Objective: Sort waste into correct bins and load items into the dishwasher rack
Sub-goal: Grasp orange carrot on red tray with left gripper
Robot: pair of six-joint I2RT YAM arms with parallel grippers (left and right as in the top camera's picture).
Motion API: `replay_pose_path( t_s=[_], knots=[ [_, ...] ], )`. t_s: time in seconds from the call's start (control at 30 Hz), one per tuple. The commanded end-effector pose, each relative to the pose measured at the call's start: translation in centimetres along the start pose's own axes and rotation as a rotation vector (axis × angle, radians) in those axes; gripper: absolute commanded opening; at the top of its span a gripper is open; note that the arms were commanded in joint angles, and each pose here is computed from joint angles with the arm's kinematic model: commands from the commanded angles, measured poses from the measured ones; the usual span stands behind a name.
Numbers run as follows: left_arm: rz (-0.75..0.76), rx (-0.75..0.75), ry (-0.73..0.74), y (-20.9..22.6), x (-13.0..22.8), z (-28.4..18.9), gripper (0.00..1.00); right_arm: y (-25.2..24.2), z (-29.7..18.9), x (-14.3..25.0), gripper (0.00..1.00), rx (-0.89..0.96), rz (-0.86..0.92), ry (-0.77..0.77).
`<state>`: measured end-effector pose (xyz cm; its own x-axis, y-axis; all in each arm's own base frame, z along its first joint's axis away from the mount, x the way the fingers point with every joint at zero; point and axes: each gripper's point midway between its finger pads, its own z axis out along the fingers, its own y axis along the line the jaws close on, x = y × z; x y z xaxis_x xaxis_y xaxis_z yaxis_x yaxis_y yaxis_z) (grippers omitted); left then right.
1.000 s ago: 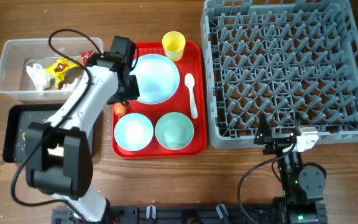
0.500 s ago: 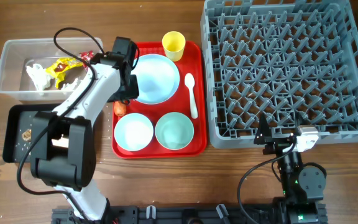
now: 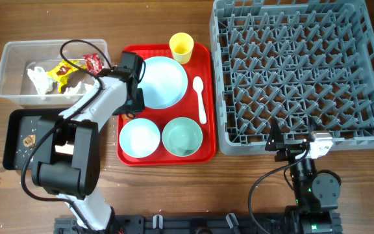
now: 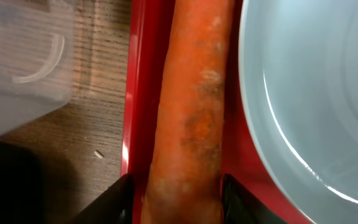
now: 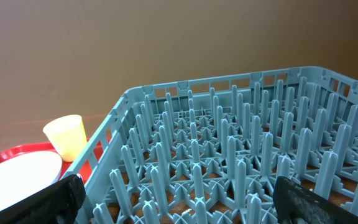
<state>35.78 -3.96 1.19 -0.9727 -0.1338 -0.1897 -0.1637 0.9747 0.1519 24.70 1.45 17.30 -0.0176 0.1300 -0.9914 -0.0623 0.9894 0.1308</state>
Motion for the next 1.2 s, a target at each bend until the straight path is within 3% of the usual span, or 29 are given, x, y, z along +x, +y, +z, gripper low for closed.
replay_pose_path(
  t_s=[0.0, 0.2, 0.47, 1.17],
  knots=[
    [0.015, -0.019, 0.019, 0.5, 0.7, 0.8, 0.44, -0.1, 0.0, -0.1, 1.0, 0.008, 0.006, -0.008],
    [0.015, -0.018, 0.015, 0.5, 0.6, 0.8, 0.4, -0.1, 0.0, -0.1, 1.0, 0.008, 0.007, -0.008],
    [0.013, -0.016, 0.01, 0.4, 0.0, 0.2, 0.25, -0.1, 0.0, -0.2, 1.0, 0.008, 0.006, -0.008],
    [-0.016, 0.036, -0.116, 0.8, -1.7, -5.0, 0.17, -0.1, 0.0, -0.1, 1.0, 0.008, 0.007, -0.008]
  ],
)
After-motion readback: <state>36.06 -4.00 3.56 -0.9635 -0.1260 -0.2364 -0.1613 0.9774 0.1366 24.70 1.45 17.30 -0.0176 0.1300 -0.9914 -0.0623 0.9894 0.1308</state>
